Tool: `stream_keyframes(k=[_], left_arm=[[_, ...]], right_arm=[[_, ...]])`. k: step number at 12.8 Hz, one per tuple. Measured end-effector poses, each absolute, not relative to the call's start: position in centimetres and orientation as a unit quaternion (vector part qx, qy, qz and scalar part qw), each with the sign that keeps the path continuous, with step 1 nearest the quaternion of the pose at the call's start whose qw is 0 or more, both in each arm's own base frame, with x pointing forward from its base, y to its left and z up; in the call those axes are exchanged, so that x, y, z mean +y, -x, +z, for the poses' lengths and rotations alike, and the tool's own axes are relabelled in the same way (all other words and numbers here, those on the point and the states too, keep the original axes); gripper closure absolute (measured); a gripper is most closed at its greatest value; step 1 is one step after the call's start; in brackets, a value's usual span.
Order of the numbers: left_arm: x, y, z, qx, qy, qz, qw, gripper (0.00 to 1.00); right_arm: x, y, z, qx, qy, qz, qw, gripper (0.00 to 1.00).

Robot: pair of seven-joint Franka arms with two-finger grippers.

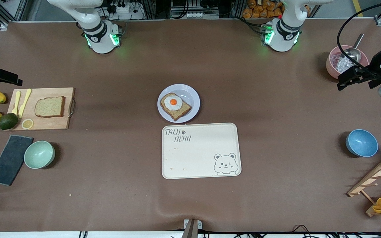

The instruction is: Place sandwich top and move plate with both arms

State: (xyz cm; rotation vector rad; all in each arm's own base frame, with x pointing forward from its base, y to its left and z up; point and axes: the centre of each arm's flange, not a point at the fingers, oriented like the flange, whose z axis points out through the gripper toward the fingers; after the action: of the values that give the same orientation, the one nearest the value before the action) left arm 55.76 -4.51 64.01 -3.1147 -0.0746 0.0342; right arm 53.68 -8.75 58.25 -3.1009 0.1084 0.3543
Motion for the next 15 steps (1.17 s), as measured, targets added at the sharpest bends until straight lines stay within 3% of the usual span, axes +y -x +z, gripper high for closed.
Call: stream_keyframes(k=[9, 15], left_arm=[[-4.4, -55.7, 64.0, -0.027, 0.999, 0.014, 0.012, 0.00], [-4.3, -55.6, 64.2, -0.028, 0.999, 0.012, 0.012, 0.00]], right_arm=[[-8.8, -53.4, 56.2, 0.035, 0.991, 0.132, 0.012, 0.00], [-10.8, -53.3, 51.8, 0.052, 0.989, 0.136, 0.015, 0.00]])
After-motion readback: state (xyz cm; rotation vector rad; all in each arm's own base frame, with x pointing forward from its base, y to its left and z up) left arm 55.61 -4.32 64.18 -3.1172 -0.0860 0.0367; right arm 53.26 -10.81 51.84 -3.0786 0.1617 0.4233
